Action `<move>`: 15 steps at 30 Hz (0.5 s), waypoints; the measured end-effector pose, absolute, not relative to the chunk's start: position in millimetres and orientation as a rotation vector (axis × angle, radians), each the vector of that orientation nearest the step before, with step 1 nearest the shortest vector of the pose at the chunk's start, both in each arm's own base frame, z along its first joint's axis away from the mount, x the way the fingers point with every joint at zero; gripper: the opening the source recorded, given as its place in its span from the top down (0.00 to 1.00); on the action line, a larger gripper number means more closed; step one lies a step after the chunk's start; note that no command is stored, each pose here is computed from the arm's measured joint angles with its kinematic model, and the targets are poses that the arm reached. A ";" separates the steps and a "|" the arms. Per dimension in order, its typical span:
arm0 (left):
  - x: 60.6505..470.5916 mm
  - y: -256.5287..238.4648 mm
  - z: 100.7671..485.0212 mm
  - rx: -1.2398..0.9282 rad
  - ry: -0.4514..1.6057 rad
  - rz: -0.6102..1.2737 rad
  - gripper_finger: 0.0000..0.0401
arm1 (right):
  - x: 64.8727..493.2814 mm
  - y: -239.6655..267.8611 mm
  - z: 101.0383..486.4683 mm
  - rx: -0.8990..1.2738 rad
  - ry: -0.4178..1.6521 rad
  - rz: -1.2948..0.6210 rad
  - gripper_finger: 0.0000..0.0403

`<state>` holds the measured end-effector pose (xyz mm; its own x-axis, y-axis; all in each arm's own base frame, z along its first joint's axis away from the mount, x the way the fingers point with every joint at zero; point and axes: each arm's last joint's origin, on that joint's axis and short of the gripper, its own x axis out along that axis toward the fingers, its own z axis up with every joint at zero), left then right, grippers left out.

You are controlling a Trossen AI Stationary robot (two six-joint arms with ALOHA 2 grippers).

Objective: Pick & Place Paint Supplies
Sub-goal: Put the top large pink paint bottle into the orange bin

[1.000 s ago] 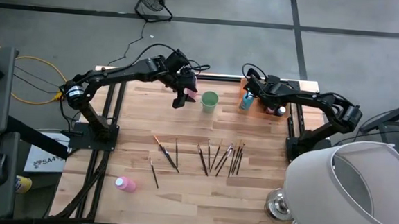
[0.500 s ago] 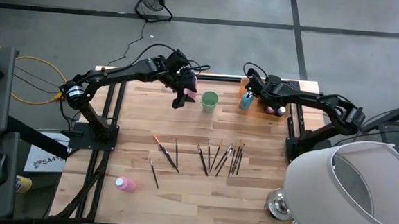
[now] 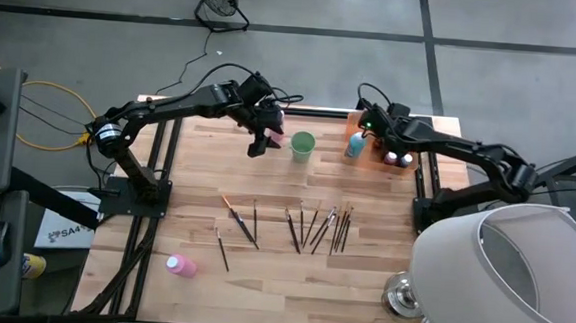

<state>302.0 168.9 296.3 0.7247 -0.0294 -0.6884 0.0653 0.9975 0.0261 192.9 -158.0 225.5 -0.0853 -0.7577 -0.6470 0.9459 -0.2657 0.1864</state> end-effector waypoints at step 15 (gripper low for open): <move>303.3 170.4 297.7 0.021 0.747 -0.010 0.44 | 217.7 -143.0 261.0 0.518 0.265 -1.359 0.58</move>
<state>303.3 170.4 297.7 0.7336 -0.0014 -0.6795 0.0162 0.9998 0.0154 217.7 -143.0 261.0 0.2033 -0.8583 -0.4711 0.9725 0.1210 0.1992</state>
